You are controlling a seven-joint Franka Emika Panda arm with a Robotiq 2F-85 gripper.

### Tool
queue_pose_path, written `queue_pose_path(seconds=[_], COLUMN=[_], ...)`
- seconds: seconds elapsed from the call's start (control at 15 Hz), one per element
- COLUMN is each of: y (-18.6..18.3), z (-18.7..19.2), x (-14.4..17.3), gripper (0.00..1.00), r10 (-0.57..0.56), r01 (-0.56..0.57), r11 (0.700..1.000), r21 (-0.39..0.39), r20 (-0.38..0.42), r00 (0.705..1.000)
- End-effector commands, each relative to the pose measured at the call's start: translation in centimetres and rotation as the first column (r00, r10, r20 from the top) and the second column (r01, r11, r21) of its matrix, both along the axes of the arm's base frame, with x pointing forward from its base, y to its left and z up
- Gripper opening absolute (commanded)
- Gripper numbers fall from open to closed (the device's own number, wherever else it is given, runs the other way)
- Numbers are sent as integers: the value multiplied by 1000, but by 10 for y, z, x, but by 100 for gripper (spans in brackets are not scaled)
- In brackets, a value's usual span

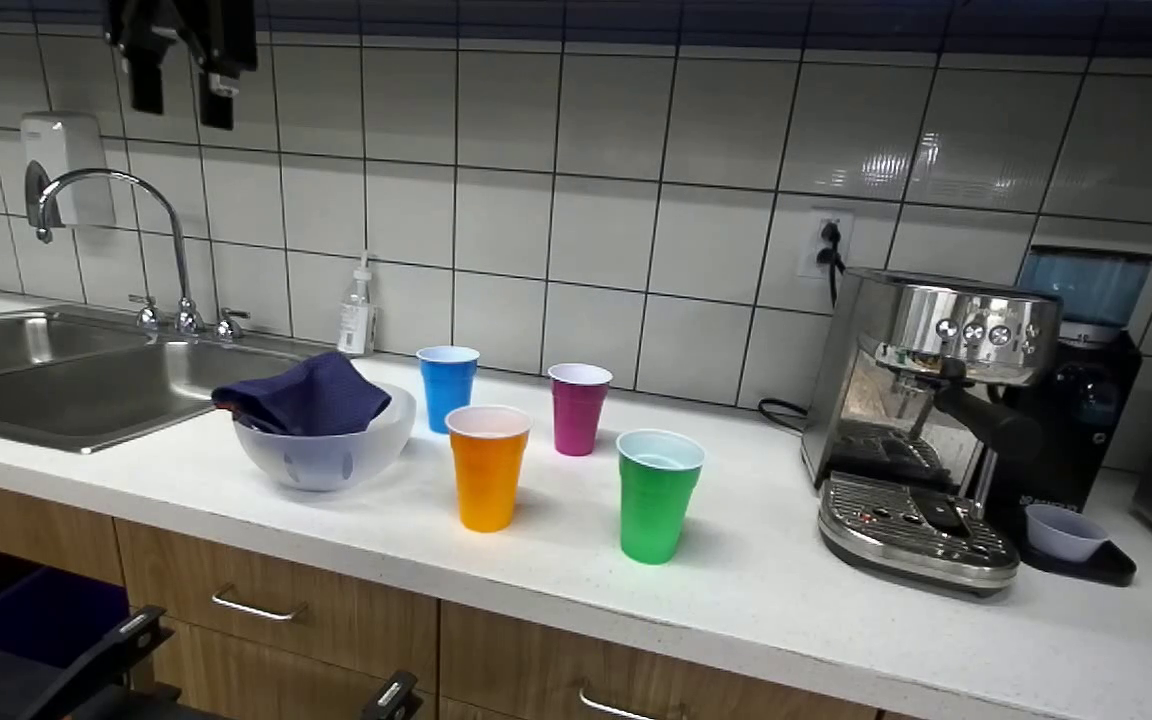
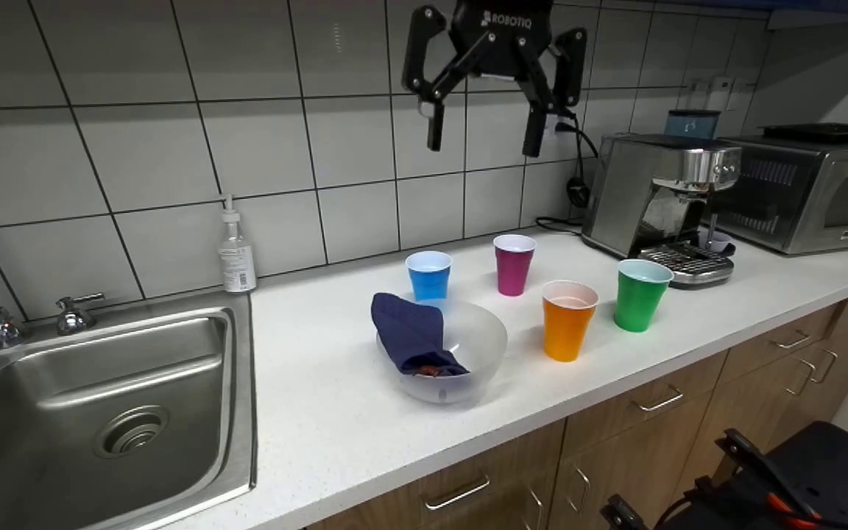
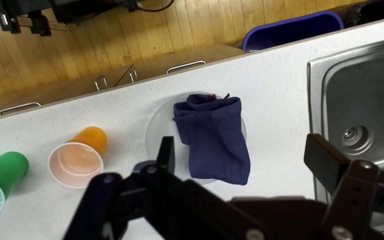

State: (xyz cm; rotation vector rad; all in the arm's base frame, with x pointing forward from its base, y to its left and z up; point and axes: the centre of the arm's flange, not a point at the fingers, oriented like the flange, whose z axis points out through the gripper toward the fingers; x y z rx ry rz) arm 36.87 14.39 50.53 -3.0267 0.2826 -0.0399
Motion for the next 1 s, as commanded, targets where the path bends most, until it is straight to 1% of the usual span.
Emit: queue_pose_path(seconds=[0.0,0.4,0.93], y=[-14,-42,-74], z=[-18,-51,-96], x=[22,65,121], gripper=[100,100,100], r10=[-75,-119,-168], r01=[76,125,178], r11=[996,988,979], r21=[-38,-86,-103], r20=[39,65,94], r00=[996,991,981])
